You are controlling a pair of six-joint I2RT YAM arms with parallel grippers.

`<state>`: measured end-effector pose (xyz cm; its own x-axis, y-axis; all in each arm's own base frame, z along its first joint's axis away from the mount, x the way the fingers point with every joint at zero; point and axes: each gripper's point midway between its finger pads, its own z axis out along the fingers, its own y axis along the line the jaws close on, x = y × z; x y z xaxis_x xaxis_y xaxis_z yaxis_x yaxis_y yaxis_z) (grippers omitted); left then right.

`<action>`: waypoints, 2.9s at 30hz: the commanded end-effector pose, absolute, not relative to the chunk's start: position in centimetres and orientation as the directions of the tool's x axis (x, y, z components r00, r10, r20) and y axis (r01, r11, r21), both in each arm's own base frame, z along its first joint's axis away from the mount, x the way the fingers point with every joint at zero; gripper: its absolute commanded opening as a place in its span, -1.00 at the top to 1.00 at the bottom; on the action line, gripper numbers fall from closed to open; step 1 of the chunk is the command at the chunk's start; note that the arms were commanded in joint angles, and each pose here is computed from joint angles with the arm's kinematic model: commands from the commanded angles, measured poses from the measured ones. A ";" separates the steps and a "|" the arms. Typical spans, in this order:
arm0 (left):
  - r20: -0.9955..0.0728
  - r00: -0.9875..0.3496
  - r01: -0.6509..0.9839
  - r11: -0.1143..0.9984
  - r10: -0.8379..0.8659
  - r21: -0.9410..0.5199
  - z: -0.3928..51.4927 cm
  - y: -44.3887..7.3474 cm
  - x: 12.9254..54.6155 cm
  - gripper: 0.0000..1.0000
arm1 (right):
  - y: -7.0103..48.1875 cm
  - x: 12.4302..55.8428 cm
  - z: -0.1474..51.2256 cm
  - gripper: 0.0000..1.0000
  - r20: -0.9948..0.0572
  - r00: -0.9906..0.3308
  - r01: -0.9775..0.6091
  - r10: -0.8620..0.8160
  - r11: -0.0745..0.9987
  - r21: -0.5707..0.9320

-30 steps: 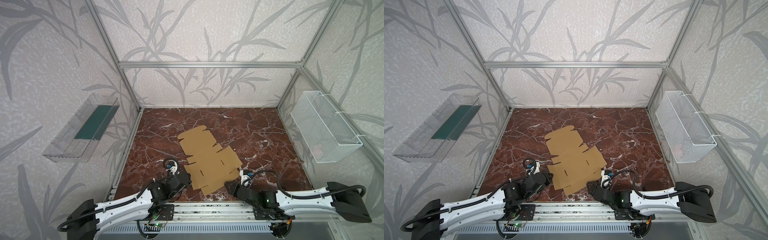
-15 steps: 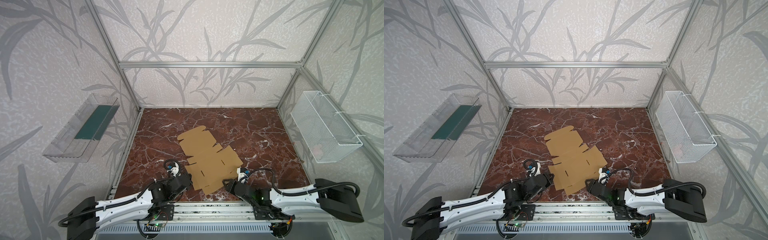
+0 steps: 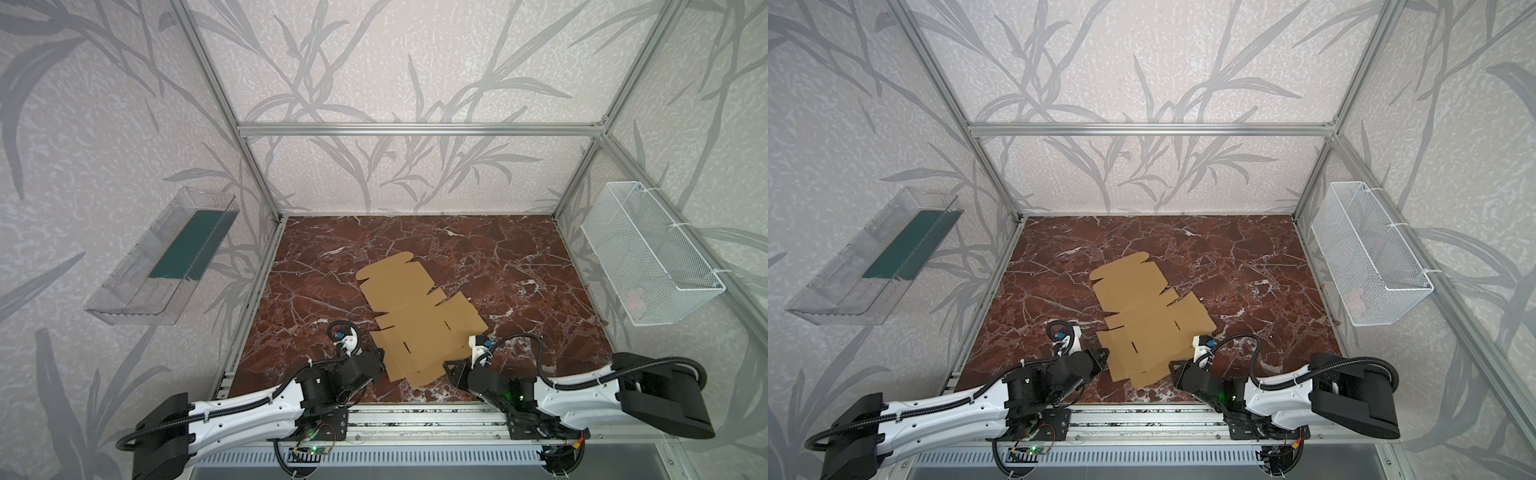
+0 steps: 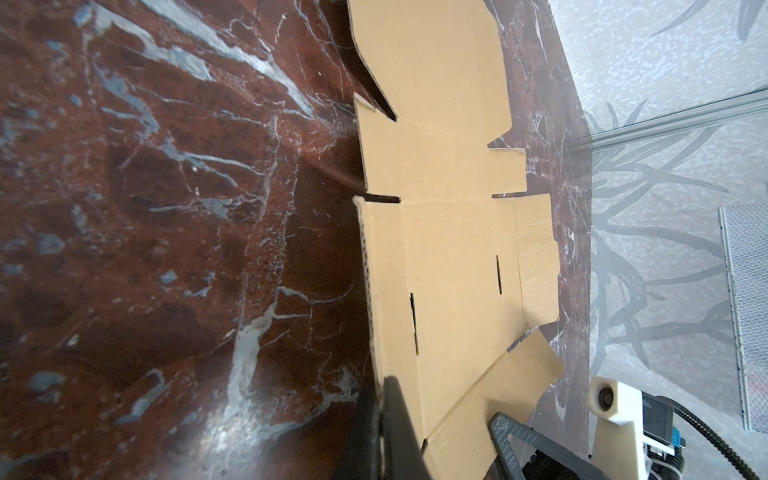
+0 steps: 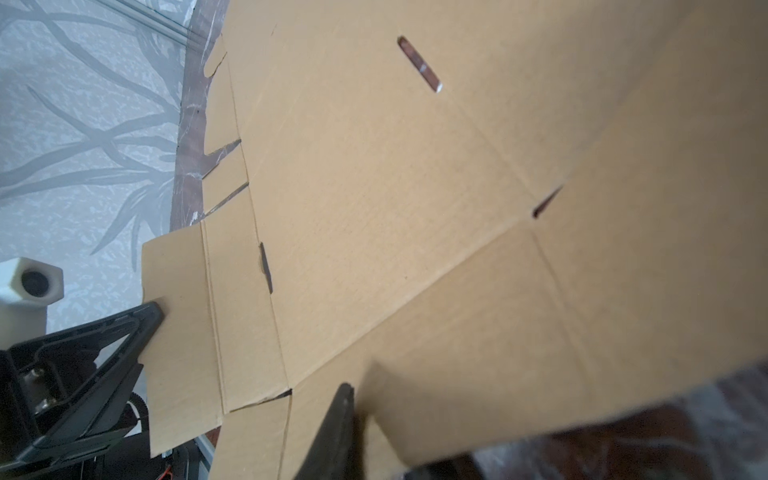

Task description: Fold the paper box

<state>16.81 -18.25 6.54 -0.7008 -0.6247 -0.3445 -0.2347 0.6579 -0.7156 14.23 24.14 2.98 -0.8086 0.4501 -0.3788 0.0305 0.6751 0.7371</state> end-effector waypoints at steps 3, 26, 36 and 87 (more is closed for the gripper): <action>-0.368 -0.673 -0.248 0.664 -0.641 -0.705 6.3 -17.2 16.9 0.97 | 22.0 14.9 3.7 0.75 -0.460 -0.773 0.023 0.437 0.744 0.667; -0.841 -0.438 0.426 0.897 0.319 0.118 28.6 -20.6 22.1 -0.83 | 19.8 12.0 15.6 1.00 -0.632 -0.767 -0.477 -0.110 0.757 0.447; -0.903 -0.111 0.676 0.698 0.414 0.237 32.0 -25.8 24.4 -0.93 | 19.9 10.2 18.4 1.00 -0.626 -0.719 -0.615 -0.301 0.695 0.372; -0.746 0.044 0.833 0.388 0.664 0.394 22.4 -28.2 25.5 0.17 | 21.3 8.8 17.1 1.00 -0.570 -0.710 -0.677 -0.414 0.627 0.387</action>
